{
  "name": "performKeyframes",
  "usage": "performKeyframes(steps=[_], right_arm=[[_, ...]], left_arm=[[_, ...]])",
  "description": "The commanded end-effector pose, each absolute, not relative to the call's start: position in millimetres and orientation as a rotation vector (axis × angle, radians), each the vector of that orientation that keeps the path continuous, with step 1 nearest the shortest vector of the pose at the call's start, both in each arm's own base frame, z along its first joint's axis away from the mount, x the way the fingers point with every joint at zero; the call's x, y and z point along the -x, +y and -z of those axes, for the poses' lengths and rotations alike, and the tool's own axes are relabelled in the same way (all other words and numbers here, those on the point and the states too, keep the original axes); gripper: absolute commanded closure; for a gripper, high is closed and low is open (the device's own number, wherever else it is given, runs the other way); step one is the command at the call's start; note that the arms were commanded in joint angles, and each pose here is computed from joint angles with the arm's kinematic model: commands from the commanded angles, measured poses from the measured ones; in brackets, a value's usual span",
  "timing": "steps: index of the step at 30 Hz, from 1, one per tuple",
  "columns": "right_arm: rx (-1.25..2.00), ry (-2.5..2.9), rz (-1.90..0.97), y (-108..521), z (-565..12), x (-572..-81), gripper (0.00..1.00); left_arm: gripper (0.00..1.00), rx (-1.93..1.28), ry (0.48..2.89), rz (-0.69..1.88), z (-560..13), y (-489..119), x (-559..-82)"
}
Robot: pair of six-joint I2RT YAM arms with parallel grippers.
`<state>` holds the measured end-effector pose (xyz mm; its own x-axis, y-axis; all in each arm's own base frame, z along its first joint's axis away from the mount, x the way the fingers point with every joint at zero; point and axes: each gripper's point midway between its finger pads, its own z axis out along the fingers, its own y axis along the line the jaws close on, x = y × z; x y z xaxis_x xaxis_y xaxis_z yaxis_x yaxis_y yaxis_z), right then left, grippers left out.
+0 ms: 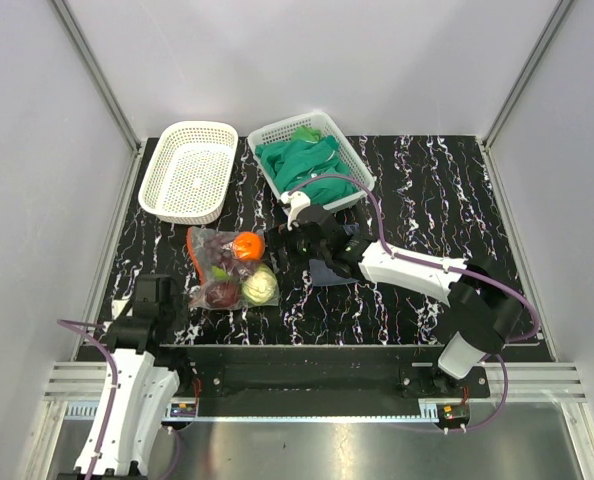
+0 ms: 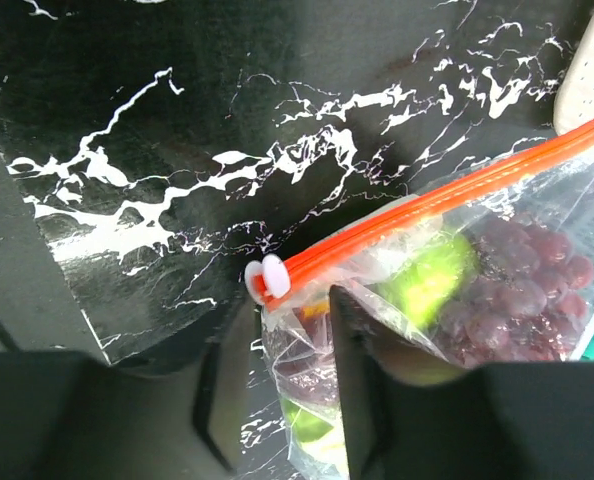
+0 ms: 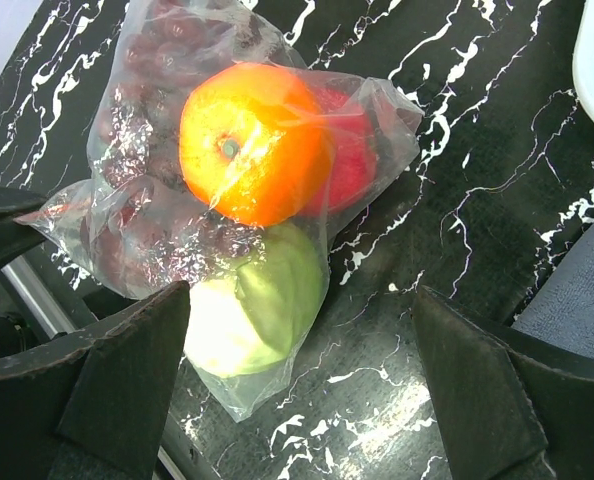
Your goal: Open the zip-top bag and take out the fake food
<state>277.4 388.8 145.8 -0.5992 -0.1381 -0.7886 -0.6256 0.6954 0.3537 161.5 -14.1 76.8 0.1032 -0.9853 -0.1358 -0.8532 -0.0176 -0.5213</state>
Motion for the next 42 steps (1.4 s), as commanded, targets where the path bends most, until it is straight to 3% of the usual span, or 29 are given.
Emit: performKeyframes(steps=[1,5,8,14,19,27,34,42], right_arm=[[0.559,2.053,-0.857,392.1,-172.5,-280.7,0.0],[0.563,2.046,-0.867,393.4,-176.1,-280.0,0.0],[0.591,2.034,-0.897,398.3,-182.0,-277.2,0.0],[0.73,1.945,-0.959,415.3,-213.8,-267.7,0.0],[0.91,1.857,-0.908,434.5,-242.3,-254.6,0.0],[0.999,1.726,-1.006,465.2,-275.6,-230.5,0.0],[1.153,1.626,-1.076,471.6,-279.6,-212.1,0.0],[1.304,1.527,-1.171,473.1,-269.3,-229.2,0.0]], left_arm=[[0.69,1.902,1.722,0.461,-82.8,-16.5,-174.6],[0.92,1.804,1.712,0.426,-94.3,-6.8,-177.1],[1.0,1.554,1.743,0.349,-122.8,7.3,-183.1],[1.0,0.995,1.789,0.302,-210.5,8.5,-198.7],[1.0,0.673,1.795,0.433,-260.0,-21.8,-207.2],[1.0,0.528,1.804,0.69,-288.6,-64.6,-211.7],[1.0,0.249,1.82,0.746,-298.6,-88.2,-208.0],[1.0,-0.034,1.836,0.856,-292.8,-117.4,-207.9]])
